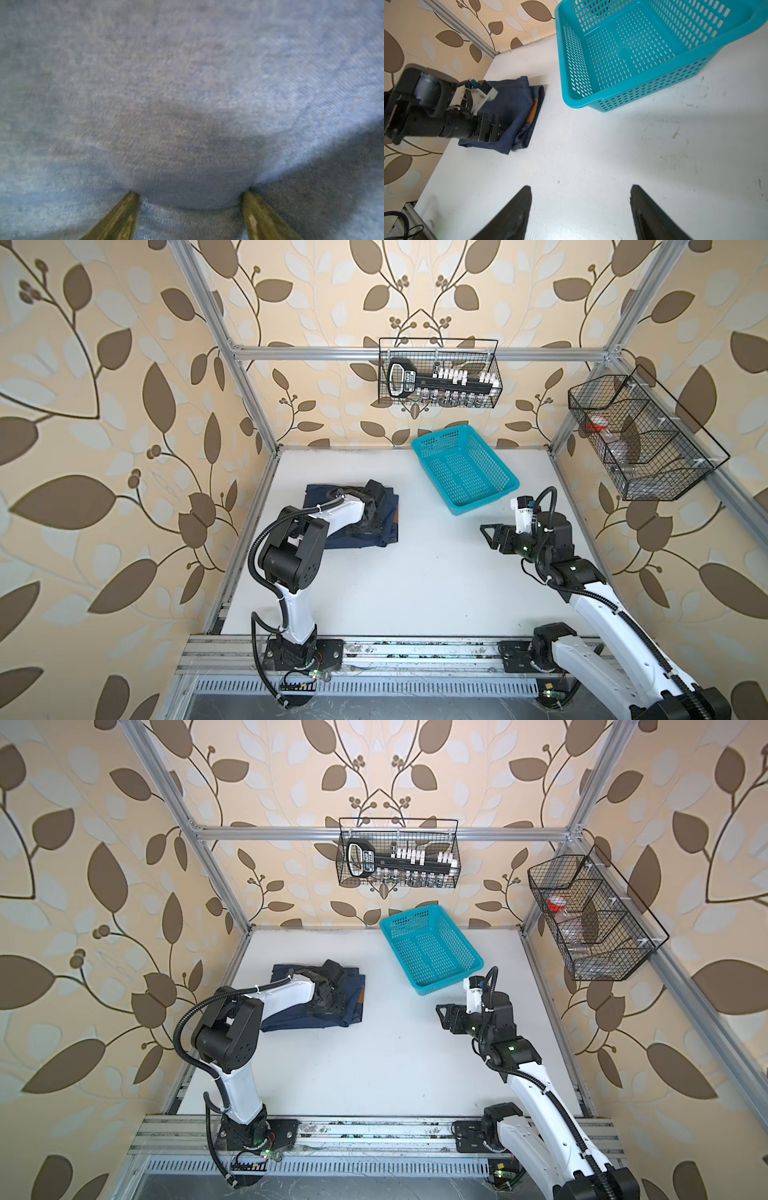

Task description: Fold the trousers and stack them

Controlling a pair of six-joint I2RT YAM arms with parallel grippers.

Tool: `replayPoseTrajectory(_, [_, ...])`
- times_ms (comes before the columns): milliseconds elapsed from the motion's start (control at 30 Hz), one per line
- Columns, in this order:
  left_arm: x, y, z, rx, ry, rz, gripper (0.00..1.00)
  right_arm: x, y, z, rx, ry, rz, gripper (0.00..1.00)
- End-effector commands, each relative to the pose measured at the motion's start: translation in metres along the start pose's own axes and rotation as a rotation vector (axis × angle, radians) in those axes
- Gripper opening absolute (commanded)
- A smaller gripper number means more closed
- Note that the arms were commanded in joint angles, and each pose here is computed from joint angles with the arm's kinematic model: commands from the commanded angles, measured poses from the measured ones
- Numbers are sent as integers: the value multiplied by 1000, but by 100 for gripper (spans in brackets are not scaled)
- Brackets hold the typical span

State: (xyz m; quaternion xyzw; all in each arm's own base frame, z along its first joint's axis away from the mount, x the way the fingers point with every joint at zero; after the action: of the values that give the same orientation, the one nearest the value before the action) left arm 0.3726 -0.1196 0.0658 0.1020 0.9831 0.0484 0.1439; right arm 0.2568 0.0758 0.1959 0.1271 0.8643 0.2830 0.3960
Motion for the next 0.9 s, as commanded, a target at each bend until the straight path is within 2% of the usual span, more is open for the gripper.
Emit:
replayPoseTrajectory(0, [6,29,18,-52,124,148,79,-7,5,-5,-11,5,-15,76])
replayPoseTrajectory(200, [-10,88,40,-36,156,144,79,-11,2,-4,0,12,-18,76])
replayPoseTrajectory(300, [-18,104,52,-50,146,221,79,-10,0,-3,5,22,-13,76])
replayPoseTrajectory(400, [-32,133,55,-29,163,116,79,-10,-1,-2,14,33,-22,76])
replayPoseTrajectory(433, [-37,140,55,-37,154,115,79,-9,-2,-1,17,34,-22,76])
replayPoseTrajectory(500, [-50,146,57,-62,118,169,80,-9,-2,0,14,35,-12,76])
replayPoseTrajectory(700, [-75,164,73,-67,95,198,80,-12,-1,5,-4,29,4,82])
replayPoseTrajectory(833, [-95,178,73,-75,64,195,80,-23,8,7,-35,1,-5,83])
replayPoseTrajectory(867, [-99,179,71,-69,53,190,81,-26,11,9,-54,-5,-3,92])
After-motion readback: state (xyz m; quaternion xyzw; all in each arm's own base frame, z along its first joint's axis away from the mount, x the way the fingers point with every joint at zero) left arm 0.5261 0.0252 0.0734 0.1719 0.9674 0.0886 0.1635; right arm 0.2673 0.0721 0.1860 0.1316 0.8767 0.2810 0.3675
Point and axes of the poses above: each gripper's point midway between its finger pads, its own z axis out along the fingers, its own y axis along the line the jaws close on, x = y × z, the point moved 4 cm from there along -z, back along the fingers, and after that the axes turned 15 degrees about z, right-handed, at the moved point
